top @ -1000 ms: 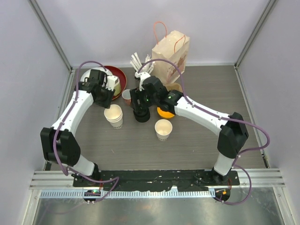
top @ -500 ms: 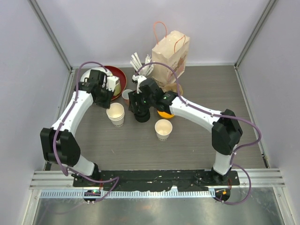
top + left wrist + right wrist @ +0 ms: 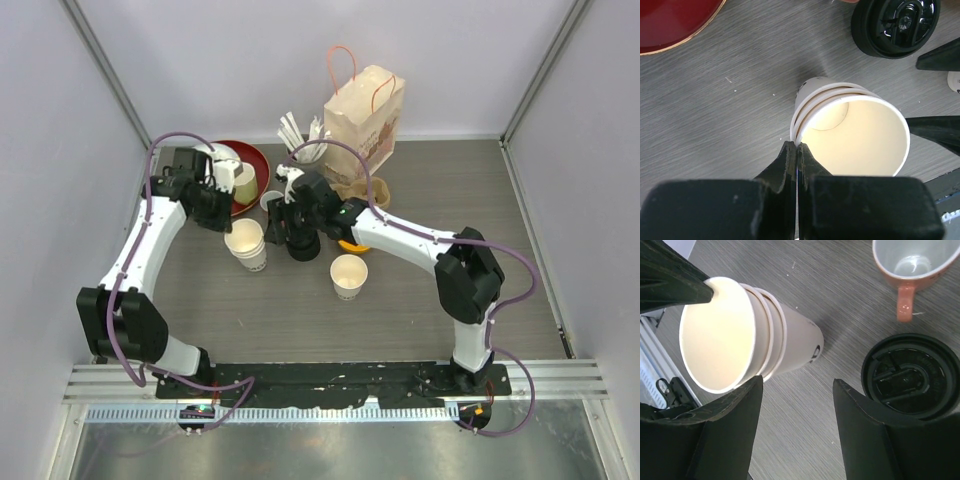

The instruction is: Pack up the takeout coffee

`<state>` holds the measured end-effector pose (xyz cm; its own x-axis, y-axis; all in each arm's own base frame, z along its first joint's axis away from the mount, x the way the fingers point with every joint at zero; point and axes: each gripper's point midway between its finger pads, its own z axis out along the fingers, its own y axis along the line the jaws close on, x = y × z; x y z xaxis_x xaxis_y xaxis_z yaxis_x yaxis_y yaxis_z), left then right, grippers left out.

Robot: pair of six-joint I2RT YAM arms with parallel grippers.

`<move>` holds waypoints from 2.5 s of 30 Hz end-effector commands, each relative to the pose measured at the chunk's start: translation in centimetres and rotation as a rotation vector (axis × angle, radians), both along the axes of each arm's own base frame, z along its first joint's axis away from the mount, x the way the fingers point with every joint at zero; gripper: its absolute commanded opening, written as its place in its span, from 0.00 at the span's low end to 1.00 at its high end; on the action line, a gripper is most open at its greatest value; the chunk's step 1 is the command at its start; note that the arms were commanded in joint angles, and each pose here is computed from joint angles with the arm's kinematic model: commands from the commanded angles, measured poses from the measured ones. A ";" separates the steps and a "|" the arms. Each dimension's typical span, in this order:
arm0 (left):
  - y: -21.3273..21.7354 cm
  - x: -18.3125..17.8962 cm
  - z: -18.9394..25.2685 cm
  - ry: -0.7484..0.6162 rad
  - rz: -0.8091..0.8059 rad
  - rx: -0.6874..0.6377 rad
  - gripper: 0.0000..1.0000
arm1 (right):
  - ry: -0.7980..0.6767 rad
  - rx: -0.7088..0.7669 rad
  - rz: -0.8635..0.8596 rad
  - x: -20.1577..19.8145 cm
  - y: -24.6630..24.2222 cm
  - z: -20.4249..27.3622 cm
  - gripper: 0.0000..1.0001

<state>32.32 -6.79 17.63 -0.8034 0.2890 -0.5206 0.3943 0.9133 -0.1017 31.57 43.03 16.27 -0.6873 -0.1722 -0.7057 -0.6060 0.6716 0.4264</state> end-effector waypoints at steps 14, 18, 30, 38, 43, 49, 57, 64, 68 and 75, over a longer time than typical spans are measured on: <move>-1.5 -1.0 2.1 -0.029 -0.026 -0.105 0.00 | 0.070 0.156 0.022 0.3 3.7 0.3 0.62; -0.4 -0.8 3.7 -0.072 -0.012 -0.086 0.00 | 0.059 0.144 0.007 0.4 3.2 0.4 0.62; 1.6 -0.5 11.5 -0.254 0.031 -0.074 0.00 | -0.035 0.172 0.021 -0.2 1.8 5.6 0.62; -1.2 -3.0 17.1 -0.328 -0.023 -0.222 0.00 | -0.143 0.151 -0.072 0.8 -3.6 9.7 0.63; -7.2 -6.4 12.7 -0.187 -0.220 -0.219 0.00 | -0.206 0.160 -0.206 1.9 -10.0 12.1 0.63; -9.9 -8.3 6.4 -0.104 -0.378 -0.081 0.00 | -0.257 0.121 -0.332 1.9 -15.6 12.5 0.64; -10.4 -6.2 0.2 -0.063 -0.403 -0.020 0.00 | -0.272 0.075 -0.343 1.4 -16.9 11.9 0.64; -10.7 -5.4 -2.7 -0.065 -0.420 -0.010 0.00 | -0.266 0.057 -0.332 1.4 -16.9 11.3 0.64; -10.6 -5.3 -3.8 -0.045 -0.434 0.005 0.00 | -0.256 0.056 -0.319 1.4 -16.6 11.0 0.64; -10.9 -5.8 -4.1 -0.022 -0.463 -0.010 0.08 | -0.234 0.027 -0.288 1.6 -16.1 9.9 0.64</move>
